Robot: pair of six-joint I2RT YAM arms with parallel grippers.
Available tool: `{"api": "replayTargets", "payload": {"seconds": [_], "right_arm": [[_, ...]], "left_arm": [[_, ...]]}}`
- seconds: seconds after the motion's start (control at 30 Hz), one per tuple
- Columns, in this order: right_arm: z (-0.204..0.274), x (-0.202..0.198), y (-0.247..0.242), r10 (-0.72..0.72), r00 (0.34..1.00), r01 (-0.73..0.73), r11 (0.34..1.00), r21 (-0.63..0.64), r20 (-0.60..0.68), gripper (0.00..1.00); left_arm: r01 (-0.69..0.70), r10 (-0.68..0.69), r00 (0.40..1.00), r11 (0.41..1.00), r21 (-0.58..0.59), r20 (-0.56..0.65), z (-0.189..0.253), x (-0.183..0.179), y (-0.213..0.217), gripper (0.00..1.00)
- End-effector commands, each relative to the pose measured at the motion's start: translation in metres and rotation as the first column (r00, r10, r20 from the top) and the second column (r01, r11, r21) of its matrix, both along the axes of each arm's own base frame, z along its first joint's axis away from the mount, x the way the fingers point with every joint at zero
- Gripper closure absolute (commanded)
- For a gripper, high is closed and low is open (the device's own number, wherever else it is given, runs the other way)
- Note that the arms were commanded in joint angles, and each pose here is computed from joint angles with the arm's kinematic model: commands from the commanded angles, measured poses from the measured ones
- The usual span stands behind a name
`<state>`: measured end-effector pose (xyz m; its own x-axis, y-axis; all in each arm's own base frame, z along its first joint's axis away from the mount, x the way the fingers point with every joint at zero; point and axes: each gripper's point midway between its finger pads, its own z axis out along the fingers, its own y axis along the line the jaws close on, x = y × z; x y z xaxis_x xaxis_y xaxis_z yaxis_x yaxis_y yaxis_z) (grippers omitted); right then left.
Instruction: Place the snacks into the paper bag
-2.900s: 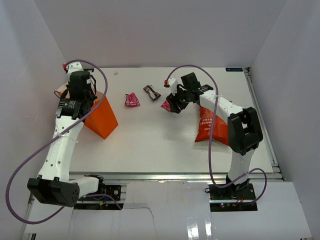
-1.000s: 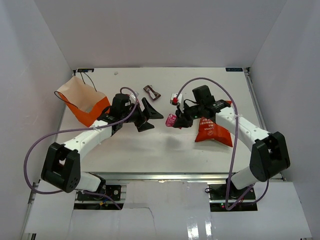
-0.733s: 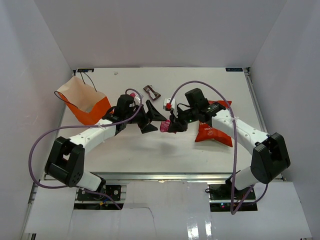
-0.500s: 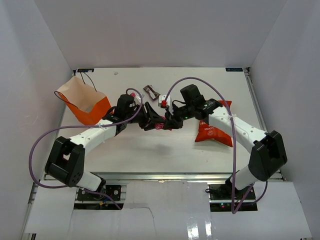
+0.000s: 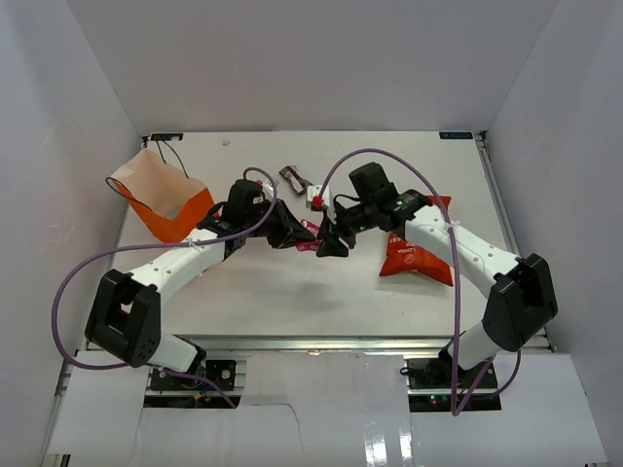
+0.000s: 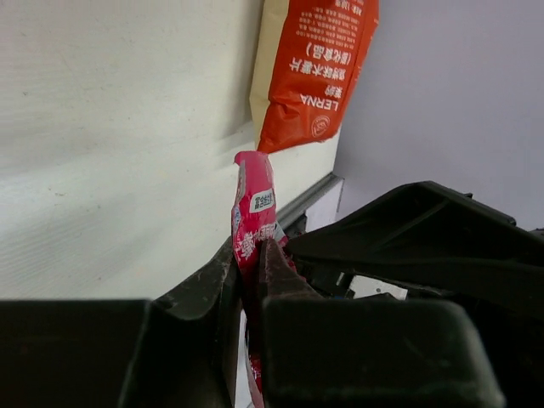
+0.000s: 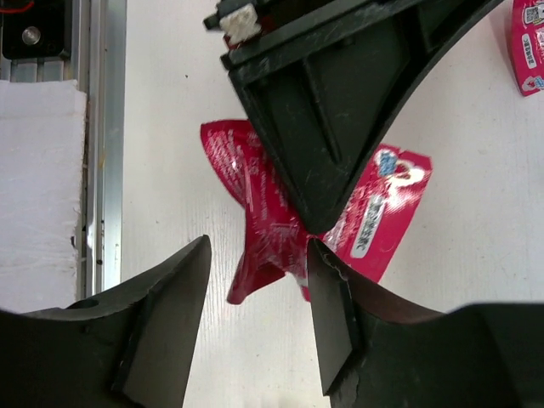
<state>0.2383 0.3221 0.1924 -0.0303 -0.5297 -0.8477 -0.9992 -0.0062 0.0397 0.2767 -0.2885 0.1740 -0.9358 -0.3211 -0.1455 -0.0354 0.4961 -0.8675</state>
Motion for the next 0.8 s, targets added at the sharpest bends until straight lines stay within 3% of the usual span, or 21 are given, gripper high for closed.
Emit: {"api": "replayTargets", "payload": {"seconds": [0.0,0.1,0.3,0.53,0.57,0.77], "right_arm": [[0.034,0.0,-0.001,0.025,0.995,-0.03,0.998,0.048,0.095,0.44],[0.045,0.002,-0.011,0.009,0.99,-0.016,0.999,0.046,0.144,0.44],[0.045,0.03,-0.034,-0.095,0.985,0.09,0.995,0.045,0.141,0.44],[0.031,0.052,-0.042,-0.178,0.98,0.174,0.984,0.048,0.087,0.45],[0.029,0.053,-0.041,-0.176,0.981,0.173,0.984,0.046,0.085,0.45],[0.017,0.061,-0.041,-0.189,0.98,0.187,0.982,0.03,0.066,0.45]], "left_arm": [[-0.048,0.032,0.99,0.992,0.118,0.137,0.031,0.009,0.018,0.99],[-0.148,0.08,0.969,0.947,0.286,0.236,0.043,0.021,0.05,0.99],[-0.314,0.122,0.879,0.875,0.368,0.461,0.123,0.025,0.101,1.0],[-0.616,0.233,0.724,0.642,0.456,0.65,0.193,0.024,0.193,1.0],[-0.671,0.261,0.689,0.583,0.458,0.676,0.207,0.022,0.212,1.0],[-0.816,0.305,0.56,0.365,0.448,0.771,0.251,0.009,0.268,1.0]]}}
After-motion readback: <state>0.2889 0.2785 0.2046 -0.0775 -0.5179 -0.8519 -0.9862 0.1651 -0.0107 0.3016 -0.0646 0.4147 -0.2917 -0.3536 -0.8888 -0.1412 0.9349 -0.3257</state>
